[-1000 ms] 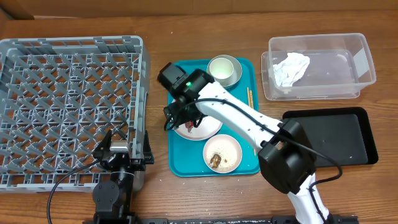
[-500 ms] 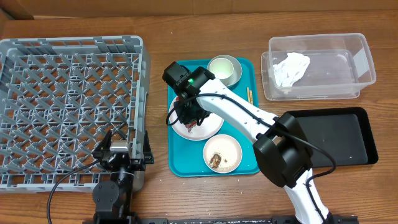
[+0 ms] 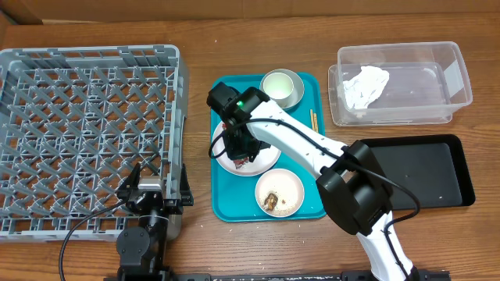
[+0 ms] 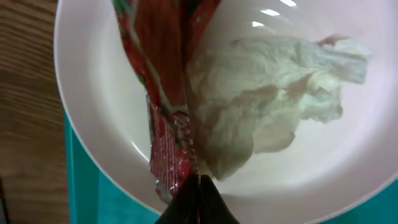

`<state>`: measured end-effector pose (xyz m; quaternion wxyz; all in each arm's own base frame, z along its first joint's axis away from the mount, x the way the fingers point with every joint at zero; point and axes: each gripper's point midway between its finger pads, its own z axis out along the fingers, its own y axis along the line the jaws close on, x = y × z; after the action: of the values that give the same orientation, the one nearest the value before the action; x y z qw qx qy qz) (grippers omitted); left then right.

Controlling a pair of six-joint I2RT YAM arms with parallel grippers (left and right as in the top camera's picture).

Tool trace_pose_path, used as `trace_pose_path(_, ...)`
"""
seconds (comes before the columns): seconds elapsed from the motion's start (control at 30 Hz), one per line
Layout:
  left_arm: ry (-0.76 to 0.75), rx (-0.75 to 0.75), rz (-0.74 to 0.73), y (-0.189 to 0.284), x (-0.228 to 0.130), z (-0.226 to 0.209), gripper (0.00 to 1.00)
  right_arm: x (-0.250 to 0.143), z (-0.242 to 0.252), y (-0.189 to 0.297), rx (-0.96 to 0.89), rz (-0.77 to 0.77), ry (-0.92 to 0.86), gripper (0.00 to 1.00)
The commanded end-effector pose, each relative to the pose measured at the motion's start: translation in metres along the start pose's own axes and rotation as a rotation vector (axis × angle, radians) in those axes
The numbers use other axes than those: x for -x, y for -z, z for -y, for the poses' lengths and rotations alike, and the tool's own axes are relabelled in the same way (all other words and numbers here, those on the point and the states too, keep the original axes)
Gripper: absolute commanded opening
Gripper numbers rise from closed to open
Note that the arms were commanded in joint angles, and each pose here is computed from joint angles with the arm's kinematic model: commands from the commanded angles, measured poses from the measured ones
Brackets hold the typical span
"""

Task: Sort waste into correct bins and load items into the dishwasher
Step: 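Return right gripper to the plate and grasp the red candy wrapper, then carry the wrapper with right gripper and drop it into the clear bin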

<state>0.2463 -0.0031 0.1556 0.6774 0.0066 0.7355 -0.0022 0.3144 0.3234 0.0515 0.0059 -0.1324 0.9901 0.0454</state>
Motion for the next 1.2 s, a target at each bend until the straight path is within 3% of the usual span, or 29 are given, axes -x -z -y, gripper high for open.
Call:
trace_pose_path(0.0,0.009,0.0,0.004,0.0,0.0,0.0,1.0,0.031,-0.013,0.06,0.081,0.147,-0.02,0.04)
trace_pose_path(0.13,0.009,0.0,0.004,0.0,0.0,0.0,1.0,0.06,-0.005,0.125,0.14,0.288,-0.062,0.04)
trace_pose_path(0.27,0.009,0.0,0.004,0.0,0.0,0.0,1.0,0.09,0.047,0.188,0.15,0.436,-0.291,0.04)
trace_pose_path(0.33,0.009,0.0,0.004,0.0,0.0,0.0,1.0,0.099,0.093,0.205,0.117,0.481,-0.514,0.04)
trace_pose_path(0.6,0.009,0.0,0.004,0.0,0.0,0.0,1.0,0.061,0.27,0.194,0.002,0.368,-1.455,0.08)
trace_pose_path(0.83,0.009,0.0,0.004,0.0,0.0,0.0,1.0,0.056,0.326,0.18,-0.02,0.371,-1.576,0.08)
trace_pose_path(0.87,0.008,0.0,0.004,0.0,0.0,0.0,1.0,0.056,0.33,0.178,-0.021,0.375,-1.582,0.13)
trace_pose_path(0.93,0.009,0.0,0.004,0.0,0.0,0.0,1.0,0.059,0.335,0.176,-0.019,0.385,-1.567,0.55)
trace_pose_path(0.97,0.009,0.0,0.004,0.0,0.0,0.0,1.0,0.06,0.337,0.176,-0.021,0.39,-1.546,0.67)
trace_pose_path(1.1,0.009,0.0,0.004,0.0,0.0,0.0,1.0,0.062,0.338,0.177,-0.027,0.393,-1.479,0.85)
trace_pose_path(1.17,0.009,0.0,0.004,0.0,0.0,0.0,1.0,0.068,0.331,0.178,0.009,0.379,-1.378,0.87)
